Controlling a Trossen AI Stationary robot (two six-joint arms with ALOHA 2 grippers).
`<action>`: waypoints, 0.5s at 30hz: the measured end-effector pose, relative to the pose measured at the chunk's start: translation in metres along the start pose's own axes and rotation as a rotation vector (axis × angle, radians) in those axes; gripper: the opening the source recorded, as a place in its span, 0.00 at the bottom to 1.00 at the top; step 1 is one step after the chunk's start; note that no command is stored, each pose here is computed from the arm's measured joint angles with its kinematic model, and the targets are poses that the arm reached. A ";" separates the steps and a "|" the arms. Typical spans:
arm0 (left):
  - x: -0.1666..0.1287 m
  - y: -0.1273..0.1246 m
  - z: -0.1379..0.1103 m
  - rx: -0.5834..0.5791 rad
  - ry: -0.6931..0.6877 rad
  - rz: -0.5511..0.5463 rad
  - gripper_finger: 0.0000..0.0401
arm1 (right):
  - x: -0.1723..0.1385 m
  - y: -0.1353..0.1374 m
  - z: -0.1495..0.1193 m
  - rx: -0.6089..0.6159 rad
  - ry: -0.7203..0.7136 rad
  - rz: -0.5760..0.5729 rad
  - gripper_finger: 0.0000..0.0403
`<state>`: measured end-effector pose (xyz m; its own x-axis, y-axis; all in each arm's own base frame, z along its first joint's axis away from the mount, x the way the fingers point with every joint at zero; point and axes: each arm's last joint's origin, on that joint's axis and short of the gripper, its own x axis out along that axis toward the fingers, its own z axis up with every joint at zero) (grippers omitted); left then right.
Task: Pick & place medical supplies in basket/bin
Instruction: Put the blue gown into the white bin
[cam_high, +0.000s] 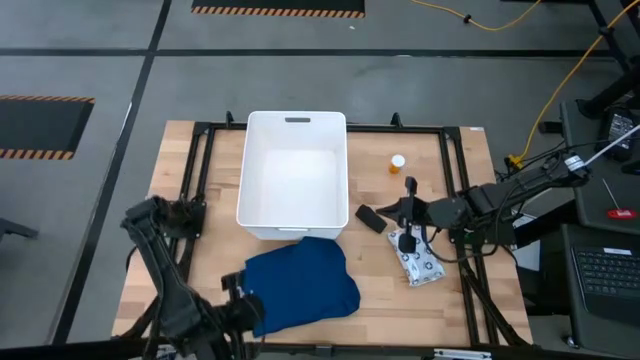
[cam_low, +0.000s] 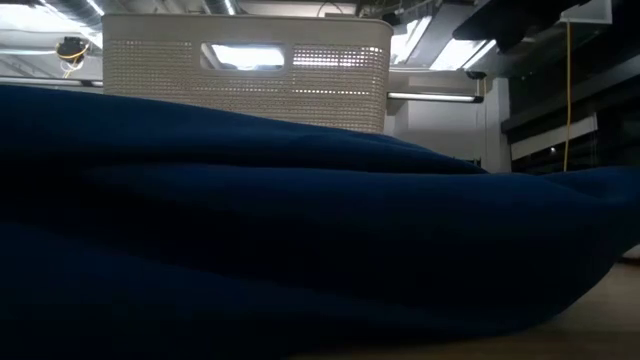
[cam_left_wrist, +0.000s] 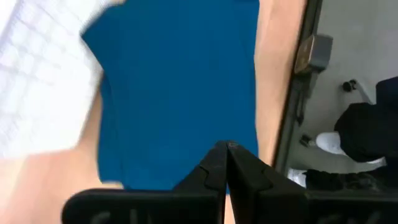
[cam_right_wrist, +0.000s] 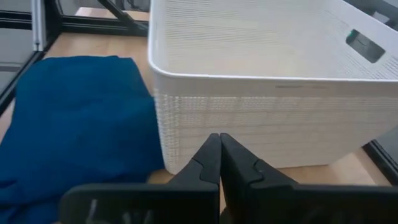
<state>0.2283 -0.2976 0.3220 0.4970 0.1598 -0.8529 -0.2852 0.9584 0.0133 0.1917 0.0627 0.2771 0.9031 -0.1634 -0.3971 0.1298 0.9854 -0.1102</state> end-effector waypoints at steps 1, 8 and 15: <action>0.002 -0.004 -0.002 -0.013 0.017 0.007 0.00 | 0.000 0.001 0.000 -0.002 -0.001 0.005 0.01; 0.013 -0.018 -0.022 -0.081 0.139 0.073 0.00 | -0.001 0.003 0.000 -0.002 -0.005 0.013 0.02; 0.011 -0.022 -0.034 -0.188 0.163 0.094 0.00 | -0.001 0.003 0.000 -0.001 -0.005 0.012 0.02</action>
<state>0.2122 -0.3251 0.2944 0.3268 0.1908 -0.9256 -0.4788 0.8779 0.0119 0.1910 0.0655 0.2774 0.9066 -0.1513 -0.3940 0.1185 0.9872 -0.1065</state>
